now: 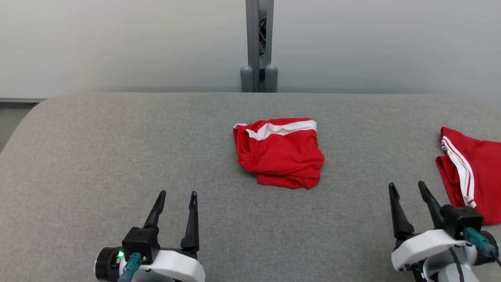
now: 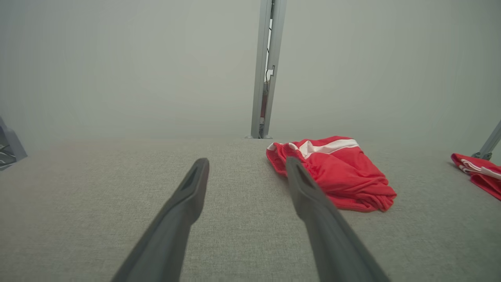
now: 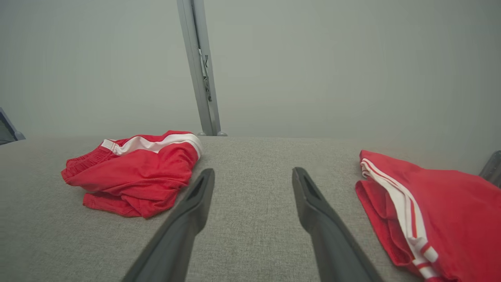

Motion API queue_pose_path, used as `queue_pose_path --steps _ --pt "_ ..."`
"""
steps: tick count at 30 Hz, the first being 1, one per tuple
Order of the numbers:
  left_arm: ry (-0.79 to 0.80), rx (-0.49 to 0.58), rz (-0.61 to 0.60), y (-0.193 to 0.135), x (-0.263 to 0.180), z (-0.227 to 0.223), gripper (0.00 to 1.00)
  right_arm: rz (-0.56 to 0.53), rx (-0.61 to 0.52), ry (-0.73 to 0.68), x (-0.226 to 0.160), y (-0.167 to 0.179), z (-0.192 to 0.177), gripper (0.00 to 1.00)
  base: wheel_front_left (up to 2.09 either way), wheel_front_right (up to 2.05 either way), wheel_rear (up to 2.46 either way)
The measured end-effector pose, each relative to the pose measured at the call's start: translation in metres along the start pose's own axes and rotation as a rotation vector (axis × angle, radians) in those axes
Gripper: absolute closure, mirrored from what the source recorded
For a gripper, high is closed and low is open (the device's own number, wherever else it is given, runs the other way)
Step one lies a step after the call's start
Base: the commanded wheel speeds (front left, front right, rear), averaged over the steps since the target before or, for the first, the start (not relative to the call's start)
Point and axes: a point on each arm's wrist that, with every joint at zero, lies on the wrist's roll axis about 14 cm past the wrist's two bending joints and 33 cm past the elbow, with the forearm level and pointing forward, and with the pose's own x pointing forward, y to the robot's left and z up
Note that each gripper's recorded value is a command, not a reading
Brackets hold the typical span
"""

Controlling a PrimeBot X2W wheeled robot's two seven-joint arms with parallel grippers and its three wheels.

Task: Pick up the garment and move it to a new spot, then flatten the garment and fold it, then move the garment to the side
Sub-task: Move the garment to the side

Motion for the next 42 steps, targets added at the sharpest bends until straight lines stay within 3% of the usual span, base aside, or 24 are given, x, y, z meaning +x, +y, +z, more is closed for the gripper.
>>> queue_pose_path --steps 12,17,27,41,42 --pt "0.057 0.022 0.019 0.009 0.01 -0.018 0.0 0.133 0.275 0.258 0.075 0.042 -0.041 0.0 0.0 0.0 0.0" --pt "0.091 0.036 0.062 0.022 0.006 -0.028 0.0 0.203 0.51 0.451 0.103 0.079 -0.061 0.0 0.0 0.0 0.0" --pt "0.114 0.05 0.147 0.043 0.001 -0.032 0.0 0.268 0.604 0.675 0.128 0.106 -0.1 0.0 0.0 0.0 0.0" --pt "0.138 0.059 0.204 0.057 0.001 -0.038 0.0 0.361 0.657 0.779 0.152 0.143 -0.112 0.0 0.0 0.0 0.0" --pt "0.137 0.06 0.202 0.057 0.002 -0.037 0.0 0.365 0.653 0.784 0.153 0.144 -0.113 0.18 0.0 0.0 0.0"
